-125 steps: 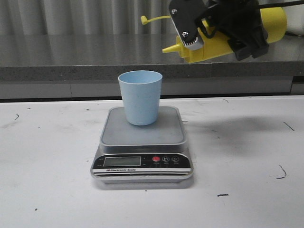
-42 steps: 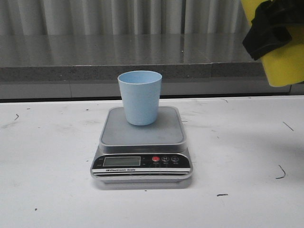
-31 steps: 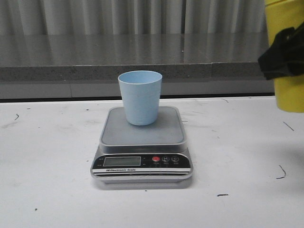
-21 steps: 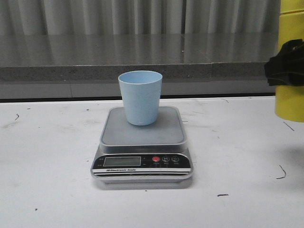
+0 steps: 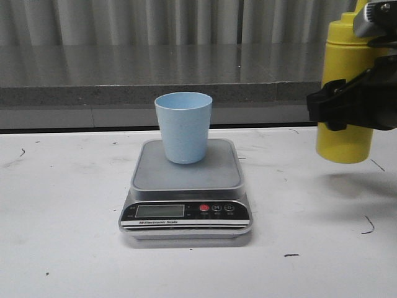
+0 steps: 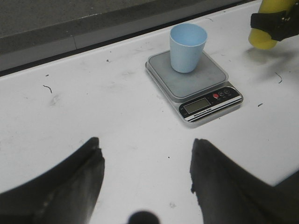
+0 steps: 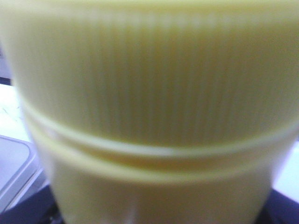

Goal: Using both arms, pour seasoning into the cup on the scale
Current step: 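Turn the bottle upright with the right gripper and lower it, then set the bottle on the table, open the right gripper and withdraw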

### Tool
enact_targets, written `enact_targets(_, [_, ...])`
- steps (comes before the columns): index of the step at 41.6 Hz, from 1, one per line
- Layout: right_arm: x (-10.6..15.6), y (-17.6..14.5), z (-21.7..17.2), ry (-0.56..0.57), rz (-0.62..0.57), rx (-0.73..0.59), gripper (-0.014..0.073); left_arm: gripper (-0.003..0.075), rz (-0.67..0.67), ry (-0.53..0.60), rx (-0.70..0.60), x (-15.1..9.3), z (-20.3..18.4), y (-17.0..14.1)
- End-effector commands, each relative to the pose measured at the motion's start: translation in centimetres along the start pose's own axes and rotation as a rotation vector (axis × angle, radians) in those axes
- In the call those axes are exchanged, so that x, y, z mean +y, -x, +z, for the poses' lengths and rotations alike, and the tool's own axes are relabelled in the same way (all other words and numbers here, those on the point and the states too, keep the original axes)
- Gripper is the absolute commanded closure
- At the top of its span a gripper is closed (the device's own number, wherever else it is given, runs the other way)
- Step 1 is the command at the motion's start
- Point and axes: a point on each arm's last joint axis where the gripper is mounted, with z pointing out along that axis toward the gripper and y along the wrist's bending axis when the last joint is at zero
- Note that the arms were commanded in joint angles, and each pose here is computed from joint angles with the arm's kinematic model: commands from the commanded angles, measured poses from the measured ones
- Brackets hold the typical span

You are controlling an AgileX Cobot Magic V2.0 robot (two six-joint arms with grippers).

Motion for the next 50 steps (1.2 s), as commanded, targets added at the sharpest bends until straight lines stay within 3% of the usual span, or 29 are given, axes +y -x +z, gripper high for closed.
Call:
enact_targets(1, [0.1,2.5,0.9,0.009,-0.009,-0.206,0.0255,0.0313,-0.005,-0.013,-0.082,-0.1,-0.2,1.2])
enact_targets(21, [0.4,0.0,4.9,0.015,-0.016,-0.180,0.0246,0.0313,-0.005,-0.013,-0.082,-0.1,-0.2,1.2])
enact_targets(40, [0.5,-1.2,5.2,0.017,-0.017,-0.105,-0.0041,0.0313,-0.005,-0.013,-0.082,-0.1,-0.2,1.2])
enact_targets(50, [0.4,-1.5,3.3,0.017,-0.017,-0.078,-0.0052,0.0313,-0.005,-0.013,-0.082,-0.1,-0.2,1.2])
